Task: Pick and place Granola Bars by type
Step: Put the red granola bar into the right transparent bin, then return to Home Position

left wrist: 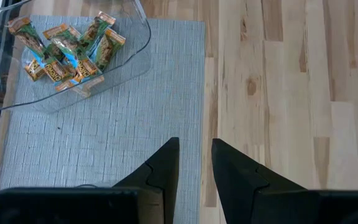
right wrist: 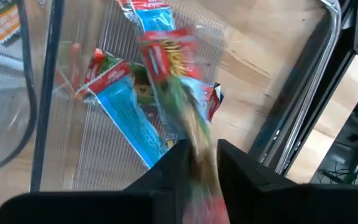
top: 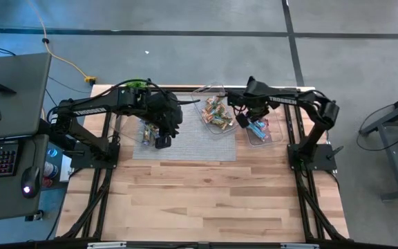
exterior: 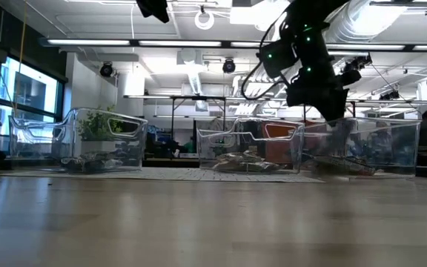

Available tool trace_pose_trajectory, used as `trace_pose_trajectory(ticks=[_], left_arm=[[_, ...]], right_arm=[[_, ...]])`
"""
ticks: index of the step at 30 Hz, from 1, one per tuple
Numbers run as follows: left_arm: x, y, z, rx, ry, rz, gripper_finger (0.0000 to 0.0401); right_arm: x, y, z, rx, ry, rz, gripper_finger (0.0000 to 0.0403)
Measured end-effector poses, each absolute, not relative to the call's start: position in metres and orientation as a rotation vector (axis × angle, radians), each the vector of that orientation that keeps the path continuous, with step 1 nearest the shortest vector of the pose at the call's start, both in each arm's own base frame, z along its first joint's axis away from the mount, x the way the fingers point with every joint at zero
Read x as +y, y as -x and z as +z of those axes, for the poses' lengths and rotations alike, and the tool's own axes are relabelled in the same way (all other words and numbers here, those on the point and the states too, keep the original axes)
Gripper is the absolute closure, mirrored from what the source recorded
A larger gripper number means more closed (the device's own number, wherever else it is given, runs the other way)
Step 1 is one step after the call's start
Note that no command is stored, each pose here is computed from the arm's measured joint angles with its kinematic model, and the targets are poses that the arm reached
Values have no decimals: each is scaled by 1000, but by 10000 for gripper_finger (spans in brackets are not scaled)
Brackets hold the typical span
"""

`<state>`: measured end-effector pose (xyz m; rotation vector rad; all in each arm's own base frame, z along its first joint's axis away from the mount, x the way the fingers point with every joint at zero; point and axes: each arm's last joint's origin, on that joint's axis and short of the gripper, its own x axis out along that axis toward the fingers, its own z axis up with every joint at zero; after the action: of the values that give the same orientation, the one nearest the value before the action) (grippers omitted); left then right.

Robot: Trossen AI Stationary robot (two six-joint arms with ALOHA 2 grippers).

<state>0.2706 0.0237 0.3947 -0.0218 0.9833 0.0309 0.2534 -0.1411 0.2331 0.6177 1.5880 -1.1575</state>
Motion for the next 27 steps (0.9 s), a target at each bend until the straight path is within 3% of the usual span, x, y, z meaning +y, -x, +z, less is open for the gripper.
trace_pose_trajectory(ticks=[15, 21, 27], left_arm=[[24, -271, 395, 984, 22, 31, 312], [23, -263, 391, 1064, 66, 60, 312], [25, -237, 398, 1131, 48, 245, 312]], right_arm=[[-141, -244, 249, 1774, -530, -992, 242], [-132, -238, 313, 1500, -447, -991, 237], [-88, -198, 392, 1089, -373, -876, 254]])
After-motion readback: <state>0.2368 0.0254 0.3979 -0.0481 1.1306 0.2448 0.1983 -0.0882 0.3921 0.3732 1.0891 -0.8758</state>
